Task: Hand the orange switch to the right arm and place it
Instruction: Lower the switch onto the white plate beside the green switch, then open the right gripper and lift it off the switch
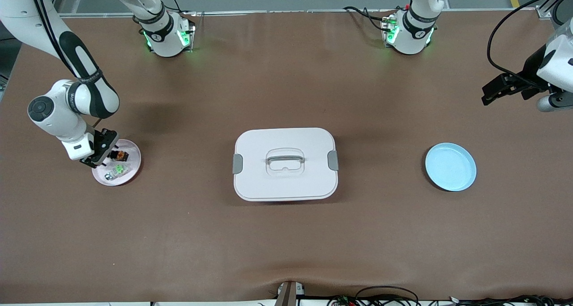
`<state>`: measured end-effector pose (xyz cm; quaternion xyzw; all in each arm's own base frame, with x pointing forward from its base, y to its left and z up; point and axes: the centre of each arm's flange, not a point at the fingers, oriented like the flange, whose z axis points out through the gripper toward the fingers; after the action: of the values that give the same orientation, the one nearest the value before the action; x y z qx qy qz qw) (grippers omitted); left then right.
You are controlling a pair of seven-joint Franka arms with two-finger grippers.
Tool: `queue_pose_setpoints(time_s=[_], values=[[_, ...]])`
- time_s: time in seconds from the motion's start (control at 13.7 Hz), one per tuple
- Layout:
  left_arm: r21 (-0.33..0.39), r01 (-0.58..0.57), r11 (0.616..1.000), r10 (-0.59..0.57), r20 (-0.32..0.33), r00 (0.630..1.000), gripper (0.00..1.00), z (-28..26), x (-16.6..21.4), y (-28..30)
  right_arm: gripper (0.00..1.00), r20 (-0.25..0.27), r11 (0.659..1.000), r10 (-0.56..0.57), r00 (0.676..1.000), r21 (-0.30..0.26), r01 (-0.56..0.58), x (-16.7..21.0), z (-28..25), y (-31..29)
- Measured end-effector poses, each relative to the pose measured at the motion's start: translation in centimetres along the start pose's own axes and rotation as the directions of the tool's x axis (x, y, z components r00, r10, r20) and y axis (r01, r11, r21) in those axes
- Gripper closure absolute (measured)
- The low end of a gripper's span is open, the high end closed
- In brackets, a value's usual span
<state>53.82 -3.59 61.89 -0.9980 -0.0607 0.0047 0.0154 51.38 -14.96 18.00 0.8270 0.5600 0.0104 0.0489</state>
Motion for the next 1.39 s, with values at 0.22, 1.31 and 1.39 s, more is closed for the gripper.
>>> queue_pose_setpoints(time_s=[0.22,1.31,1.39], values=[[0.000,-0.001,1.000,0.001,0.000,1.000,0.00,0.0,0.0,0.0,0.00,-0.002,1.000,-0.002,1.000,-0.005,0.002,0.1,-0.1,0.1],[0.002,0.003,1.000,-0.003,0.009,1.000,0.00,0.1,-0.1,-0.2,0.00,0.018,0.990,-0.112,0.994,0.091,0.110,2.7,-5.2,5.6],[0.002,0.003,1.000,-0.003,0.008,1.000,0.00,0.0,-0.1,-0.2,0.00,0.021,0.989,-0.109,0.994,0.102,0.106,3.0,-5.8,6.0]])
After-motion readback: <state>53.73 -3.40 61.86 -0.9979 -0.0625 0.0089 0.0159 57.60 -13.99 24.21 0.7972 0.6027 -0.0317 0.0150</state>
